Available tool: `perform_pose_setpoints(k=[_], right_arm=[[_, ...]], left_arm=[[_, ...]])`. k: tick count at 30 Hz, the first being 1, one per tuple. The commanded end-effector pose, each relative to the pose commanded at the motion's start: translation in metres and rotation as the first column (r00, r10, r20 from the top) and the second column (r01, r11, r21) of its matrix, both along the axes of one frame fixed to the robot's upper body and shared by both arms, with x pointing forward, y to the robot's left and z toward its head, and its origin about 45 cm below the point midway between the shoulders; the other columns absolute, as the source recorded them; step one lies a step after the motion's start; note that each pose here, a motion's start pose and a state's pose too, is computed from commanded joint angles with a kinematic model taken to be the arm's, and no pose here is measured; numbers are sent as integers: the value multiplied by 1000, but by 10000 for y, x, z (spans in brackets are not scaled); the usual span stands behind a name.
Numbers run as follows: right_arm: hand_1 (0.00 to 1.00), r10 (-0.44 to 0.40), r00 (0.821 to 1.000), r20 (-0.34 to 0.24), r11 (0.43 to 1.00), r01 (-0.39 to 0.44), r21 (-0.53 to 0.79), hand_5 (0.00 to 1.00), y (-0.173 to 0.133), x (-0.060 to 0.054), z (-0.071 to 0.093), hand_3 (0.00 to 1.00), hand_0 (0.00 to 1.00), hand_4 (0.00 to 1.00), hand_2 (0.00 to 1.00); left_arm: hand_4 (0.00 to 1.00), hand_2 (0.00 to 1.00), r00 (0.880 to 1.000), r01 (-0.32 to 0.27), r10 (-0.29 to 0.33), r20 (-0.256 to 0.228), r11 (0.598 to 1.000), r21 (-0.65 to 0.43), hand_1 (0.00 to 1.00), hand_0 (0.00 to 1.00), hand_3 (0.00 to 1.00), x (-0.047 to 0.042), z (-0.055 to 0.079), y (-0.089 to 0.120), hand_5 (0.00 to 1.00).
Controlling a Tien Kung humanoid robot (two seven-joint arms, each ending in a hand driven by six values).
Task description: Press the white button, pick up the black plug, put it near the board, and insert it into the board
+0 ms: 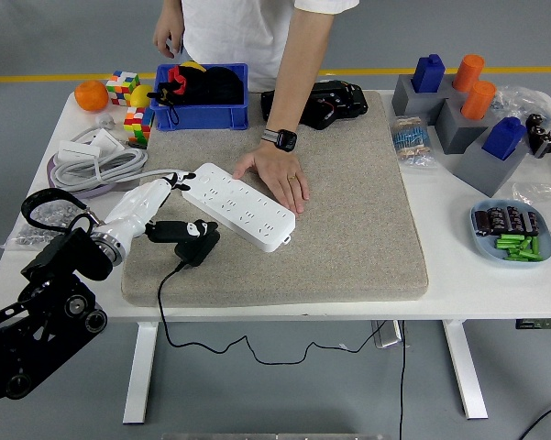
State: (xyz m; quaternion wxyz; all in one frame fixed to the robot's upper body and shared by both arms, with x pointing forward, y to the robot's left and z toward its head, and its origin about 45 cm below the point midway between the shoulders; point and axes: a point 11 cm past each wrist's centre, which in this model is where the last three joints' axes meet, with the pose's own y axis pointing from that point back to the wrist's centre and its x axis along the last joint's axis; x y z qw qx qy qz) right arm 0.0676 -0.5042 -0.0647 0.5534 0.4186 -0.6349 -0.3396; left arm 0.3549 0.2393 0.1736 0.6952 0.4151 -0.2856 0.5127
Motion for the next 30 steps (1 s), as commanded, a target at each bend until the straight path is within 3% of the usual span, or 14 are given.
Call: perform_pose_setpoints(k=[7,8,19,20,26,27,30], right_arm=[[610,4,1000,-1,1000,-4,-1,412,-5,5,4,623,645,669,652],[611,5,1000,0,1000,-5,-2,410,-7,10,6,622,645,668,652],[611,16,1000,-1,1000,-16,-8,412,-23,26,18,622,645,668,652],[611,15,1000,0,1000,-15,-8,411,-24,29,19,622,644,669,652],[611,15,1000,2,1000,-15,-9,411,-27,37,22,622,644,669,652],[610,15,1000,4,1000,-15,-9,411,-27,40,24,624,644,668,652],[610,17,1000,1,1000,-17,-10,411,-30,35,24,624,644,668,652]], left_arm=[[998,957,999,-34,33,13,997,72,944,879,998,-75,-129,-2,842],[998,839,999,-39,38,11,996,82,840,812,947,-85,-159,-6,590],[998,811,998,-64,68,-12,977,205,810,773,941,-87,-312,37,569],[998,744,998,-63,68,-15,973,221,774,717,881,-85,-326,39,448],[998,744,997,-54,66,-48,973,223,774,717,881,-95,-411,28,448],[998,677,997,-53,66,-50,974,222,701,653,862,-96,-420,24,395],[998,677,997,-50,63,-53,975,217,701,653,862,-97,-433,10,395]])
